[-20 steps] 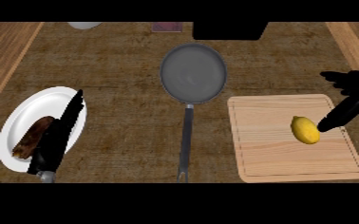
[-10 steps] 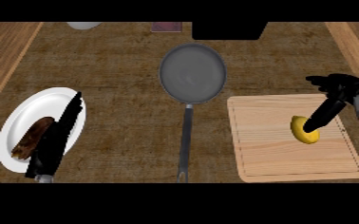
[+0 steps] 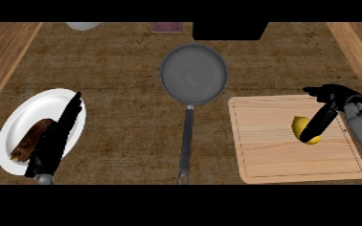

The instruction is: Pick the lemon from the cutting board and place it in the pan

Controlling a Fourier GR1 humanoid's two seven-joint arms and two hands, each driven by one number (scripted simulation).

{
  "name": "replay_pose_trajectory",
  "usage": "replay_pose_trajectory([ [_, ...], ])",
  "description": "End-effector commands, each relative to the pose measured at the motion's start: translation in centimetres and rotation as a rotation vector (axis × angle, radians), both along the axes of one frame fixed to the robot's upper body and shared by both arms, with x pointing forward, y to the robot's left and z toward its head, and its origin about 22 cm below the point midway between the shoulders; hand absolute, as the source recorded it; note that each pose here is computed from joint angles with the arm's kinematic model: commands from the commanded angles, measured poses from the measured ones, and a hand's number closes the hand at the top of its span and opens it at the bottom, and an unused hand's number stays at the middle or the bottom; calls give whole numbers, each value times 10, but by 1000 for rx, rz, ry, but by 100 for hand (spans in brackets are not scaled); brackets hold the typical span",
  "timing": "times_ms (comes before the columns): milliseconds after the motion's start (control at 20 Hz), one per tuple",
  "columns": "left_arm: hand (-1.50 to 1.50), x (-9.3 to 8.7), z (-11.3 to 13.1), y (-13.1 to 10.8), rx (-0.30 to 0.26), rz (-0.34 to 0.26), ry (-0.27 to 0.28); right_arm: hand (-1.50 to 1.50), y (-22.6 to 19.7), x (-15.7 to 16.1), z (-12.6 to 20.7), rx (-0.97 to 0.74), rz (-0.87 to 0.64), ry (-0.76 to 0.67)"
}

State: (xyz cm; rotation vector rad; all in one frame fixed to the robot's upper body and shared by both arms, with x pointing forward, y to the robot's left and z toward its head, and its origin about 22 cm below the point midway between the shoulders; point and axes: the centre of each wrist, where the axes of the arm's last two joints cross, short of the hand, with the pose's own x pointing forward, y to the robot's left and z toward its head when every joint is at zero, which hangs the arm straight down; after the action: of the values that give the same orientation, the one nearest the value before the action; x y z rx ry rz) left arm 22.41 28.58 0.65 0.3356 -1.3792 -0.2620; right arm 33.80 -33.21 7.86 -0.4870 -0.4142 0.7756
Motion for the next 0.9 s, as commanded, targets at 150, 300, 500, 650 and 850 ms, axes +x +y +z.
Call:
replay_pose_trajectory([
  [150,0,-7,-13,-8,-6,1,7,-150,-1,0,-15,-69,-6,103],
  [300,0,4,11,-4,-5,-2,10,-150,7,0,-14,-40,-7,95],
  [500,0,11,13,-11,12,0,-10,-150,9,2,-22,-43,-16,89],
  [650,0,5,0,-12,-6,5,1,-150,12,-1,-40,-54,-9,111],
  [850,0,10,7,13,7,-8,3,-150,20,-6,-58,-60,-14,105],
])
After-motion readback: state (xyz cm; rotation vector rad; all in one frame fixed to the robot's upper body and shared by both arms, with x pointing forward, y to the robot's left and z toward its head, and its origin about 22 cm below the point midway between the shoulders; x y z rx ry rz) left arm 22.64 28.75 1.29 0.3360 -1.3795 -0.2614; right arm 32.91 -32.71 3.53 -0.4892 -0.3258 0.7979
